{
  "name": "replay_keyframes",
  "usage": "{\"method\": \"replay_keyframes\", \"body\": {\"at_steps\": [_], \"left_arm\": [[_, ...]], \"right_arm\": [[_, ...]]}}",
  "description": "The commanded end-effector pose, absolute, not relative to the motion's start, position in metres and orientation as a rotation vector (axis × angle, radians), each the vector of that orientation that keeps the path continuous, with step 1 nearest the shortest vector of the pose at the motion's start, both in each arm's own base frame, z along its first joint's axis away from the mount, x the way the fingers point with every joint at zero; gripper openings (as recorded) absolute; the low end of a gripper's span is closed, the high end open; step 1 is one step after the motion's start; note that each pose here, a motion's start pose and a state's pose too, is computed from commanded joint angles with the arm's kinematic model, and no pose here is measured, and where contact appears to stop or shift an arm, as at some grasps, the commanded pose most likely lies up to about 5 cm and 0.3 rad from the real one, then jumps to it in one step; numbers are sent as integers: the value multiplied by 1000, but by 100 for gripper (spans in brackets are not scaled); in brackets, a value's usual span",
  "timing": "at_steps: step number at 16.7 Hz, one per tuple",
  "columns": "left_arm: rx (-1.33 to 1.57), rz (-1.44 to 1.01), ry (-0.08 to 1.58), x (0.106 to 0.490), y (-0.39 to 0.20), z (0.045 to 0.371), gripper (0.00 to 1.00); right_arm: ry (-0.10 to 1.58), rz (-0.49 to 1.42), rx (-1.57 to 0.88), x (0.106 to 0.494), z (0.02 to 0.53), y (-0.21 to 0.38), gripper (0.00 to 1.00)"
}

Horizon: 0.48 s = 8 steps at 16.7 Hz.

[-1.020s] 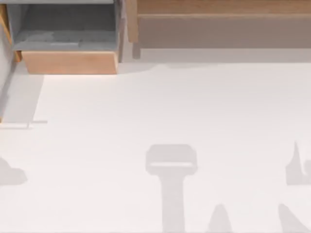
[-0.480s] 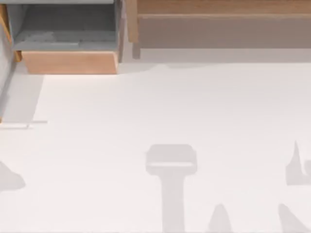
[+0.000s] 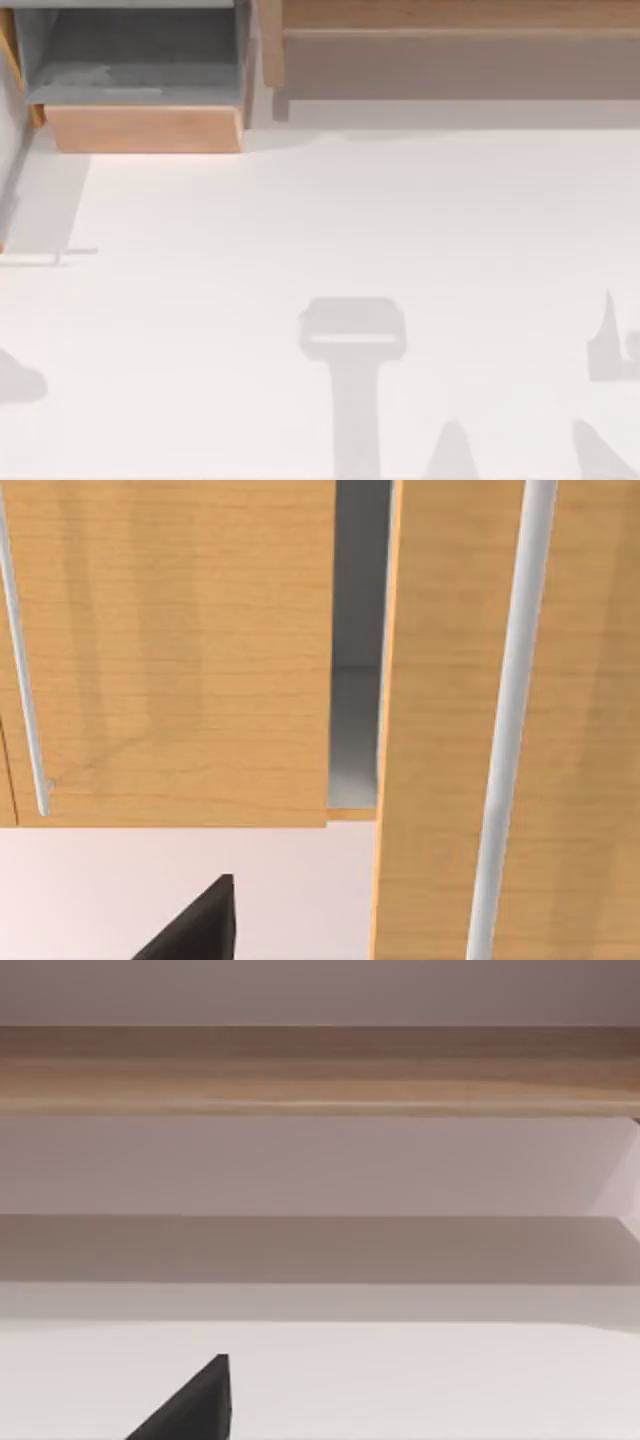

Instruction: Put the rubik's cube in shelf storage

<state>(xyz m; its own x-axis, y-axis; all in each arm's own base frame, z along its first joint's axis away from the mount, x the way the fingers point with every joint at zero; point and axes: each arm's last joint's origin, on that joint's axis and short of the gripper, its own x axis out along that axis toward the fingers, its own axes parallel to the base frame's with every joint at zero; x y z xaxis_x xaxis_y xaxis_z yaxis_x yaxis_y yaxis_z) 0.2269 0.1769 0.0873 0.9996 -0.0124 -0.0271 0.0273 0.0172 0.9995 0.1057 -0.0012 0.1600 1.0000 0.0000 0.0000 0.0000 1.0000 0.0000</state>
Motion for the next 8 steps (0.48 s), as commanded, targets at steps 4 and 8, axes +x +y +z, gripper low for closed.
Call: {"method": "replay_keyframes", "body": {"at_steps": [4,8], "left_arm": [[1527,65,129,232,213,96,100],[1427,164,301,248,269,116,100]], "right_arm": [[0,0,0,106,160,-1,100],[0,0,0,106,160,-1,100]]}}
